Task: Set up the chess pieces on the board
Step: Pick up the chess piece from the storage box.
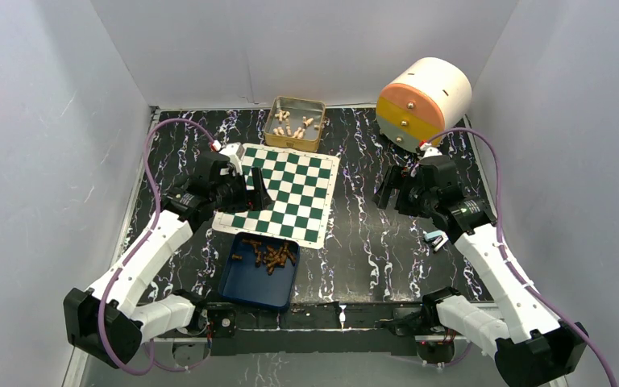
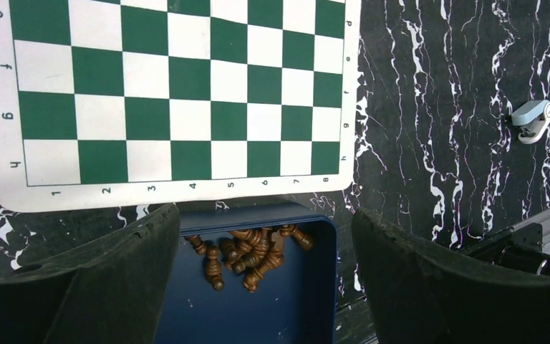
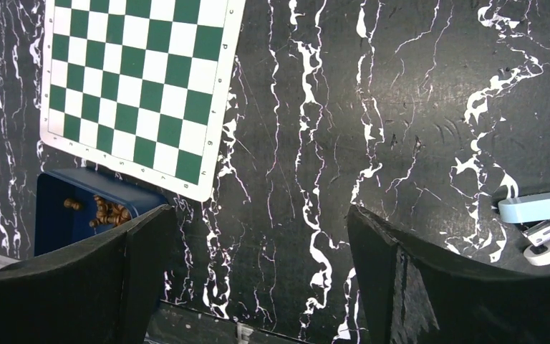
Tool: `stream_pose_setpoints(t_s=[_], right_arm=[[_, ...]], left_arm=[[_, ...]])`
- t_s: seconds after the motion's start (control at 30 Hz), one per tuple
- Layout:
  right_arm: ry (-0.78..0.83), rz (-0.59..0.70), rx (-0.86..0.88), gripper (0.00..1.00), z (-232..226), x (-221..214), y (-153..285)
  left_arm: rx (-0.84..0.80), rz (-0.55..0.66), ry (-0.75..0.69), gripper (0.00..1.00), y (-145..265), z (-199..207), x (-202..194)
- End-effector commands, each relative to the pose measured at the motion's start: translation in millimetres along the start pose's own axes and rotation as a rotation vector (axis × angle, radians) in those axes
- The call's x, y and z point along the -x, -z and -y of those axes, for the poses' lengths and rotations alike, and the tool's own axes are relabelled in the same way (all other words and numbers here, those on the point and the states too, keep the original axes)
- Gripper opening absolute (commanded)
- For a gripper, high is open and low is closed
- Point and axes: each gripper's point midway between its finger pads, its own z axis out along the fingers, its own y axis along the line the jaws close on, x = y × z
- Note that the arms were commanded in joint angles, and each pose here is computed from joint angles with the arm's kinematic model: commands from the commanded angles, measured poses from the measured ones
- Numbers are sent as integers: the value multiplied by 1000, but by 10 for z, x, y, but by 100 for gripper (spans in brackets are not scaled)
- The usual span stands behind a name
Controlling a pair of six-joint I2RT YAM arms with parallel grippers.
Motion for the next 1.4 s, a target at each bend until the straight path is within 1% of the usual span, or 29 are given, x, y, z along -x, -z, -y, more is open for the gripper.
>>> stream_pose_setpoints(t_s=[0.0,0.27,0.4,0.6,0.7,0.87,0.97,1.1,1.17,1.3,1.37], right_arm=[[-21,28,26,99,-68,91,42],[-31,52,30,99,-84,132,95],[-33,49,38,99,-91,114,101],[-3,10,127,99,-236,49,109],[11,13,169,99,-299,42,109],[35,27,189,99,-328,77,104],[42,24,189,99,-335,84,103],[45,28,191,99,-339,93,108],[46,30,196,99,-345,90,107],[51,18,206,99,-341,40,92],[51,16,202,99,-322,17,75]], left_arm=[[32,26,14,85,116,-53,36],[98,55,-8,83,247,-123,169],[148,46,-6,78,333,-190,169],[198,-78,41,65,348,-268,-161],[242,-118,34,59,300,-294,-352],[308,-190,32,55,139,-359,-597],[340,-214,19,50,65,-379,-702],[332,-246,39,42,-27,-366,-901],[355,-259,43,37,-42,-414,-995],[425,-296,42,34,-104,-559,-1172],[428,-326,48,33,-152,-560,-1248]])
